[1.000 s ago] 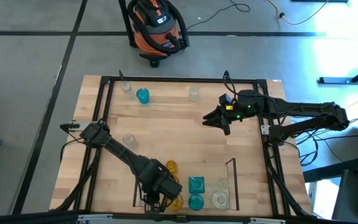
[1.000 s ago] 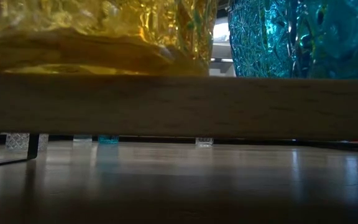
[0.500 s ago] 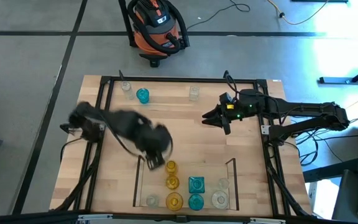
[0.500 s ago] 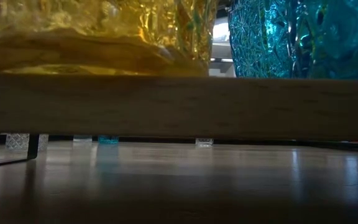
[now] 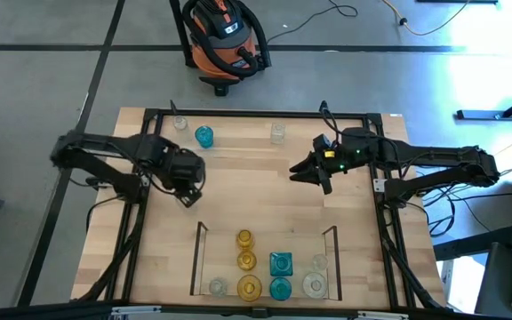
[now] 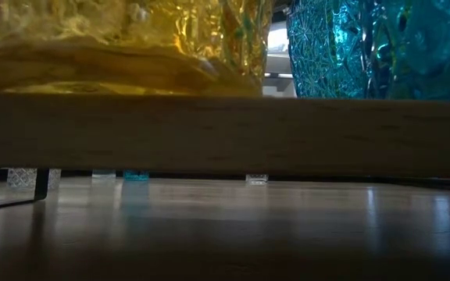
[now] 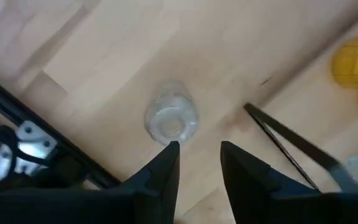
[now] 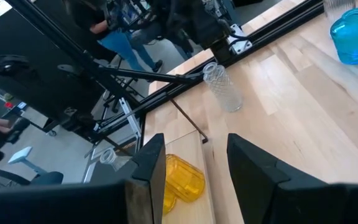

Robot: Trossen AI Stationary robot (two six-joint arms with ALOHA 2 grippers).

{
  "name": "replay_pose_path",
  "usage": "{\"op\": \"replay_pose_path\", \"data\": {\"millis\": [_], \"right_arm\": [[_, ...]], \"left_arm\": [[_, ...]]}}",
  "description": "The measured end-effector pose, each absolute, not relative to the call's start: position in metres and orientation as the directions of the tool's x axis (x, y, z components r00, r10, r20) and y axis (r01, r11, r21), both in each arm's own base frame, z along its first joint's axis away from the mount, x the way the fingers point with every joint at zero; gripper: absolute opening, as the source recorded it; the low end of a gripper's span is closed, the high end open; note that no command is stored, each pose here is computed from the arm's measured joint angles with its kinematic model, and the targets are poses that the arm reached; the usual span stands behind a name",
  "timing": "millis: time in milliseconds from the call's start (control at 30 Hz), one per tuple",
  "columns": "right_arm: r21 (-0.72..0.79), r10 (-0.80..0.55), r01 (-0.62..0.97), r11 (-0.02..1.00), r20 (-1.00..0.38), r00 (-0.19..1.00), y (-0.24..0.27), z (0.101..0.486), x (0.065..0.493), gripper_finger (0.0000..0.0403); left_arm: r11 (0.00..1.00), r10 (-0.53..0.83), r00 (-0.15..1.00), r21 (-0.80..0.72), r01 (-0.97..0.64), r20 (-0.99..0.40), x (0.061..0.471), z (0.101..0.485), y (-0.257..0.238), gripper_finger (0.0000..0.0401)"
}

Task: Sort vases onto shelf
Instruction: Put the transparent vase on the shelf aligned with the other transparent vase

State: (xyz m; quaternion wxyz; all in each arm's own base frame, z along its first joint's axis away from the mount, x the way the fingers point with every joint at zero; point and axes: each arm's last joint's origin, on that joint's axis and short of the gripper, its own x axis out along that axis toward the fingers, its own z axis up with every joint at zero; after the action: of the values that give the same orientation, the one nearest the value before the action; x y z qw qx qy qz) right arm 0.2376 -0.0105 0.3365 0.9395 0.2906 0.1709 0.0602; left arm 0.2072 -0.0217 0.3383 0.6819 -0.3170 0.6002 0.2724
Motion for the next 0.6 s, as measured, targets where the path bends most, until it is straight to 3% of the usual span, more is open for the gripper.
{"op": "replay_pose_path", "data": {"millis": [233,600], "right_arm": [[0.563,0.204,-0.008,0.827,-0.286,0.936,-0.011,0.337,0.238,0.0135],[0.560,0.196,-0.002,0.828,-0.286,0.938,-0.011,0.337,0.238,0.0135]], "left_arm": [[0.529,-0.027,0.175,-0.163,-0.833,-0.984,0.188,0.307,-0.005,0.0108],[0.537,-0.092,0.113,-0.145,-0.831,-0.989,0.186,0.272,-0.004,0.0108]]}}
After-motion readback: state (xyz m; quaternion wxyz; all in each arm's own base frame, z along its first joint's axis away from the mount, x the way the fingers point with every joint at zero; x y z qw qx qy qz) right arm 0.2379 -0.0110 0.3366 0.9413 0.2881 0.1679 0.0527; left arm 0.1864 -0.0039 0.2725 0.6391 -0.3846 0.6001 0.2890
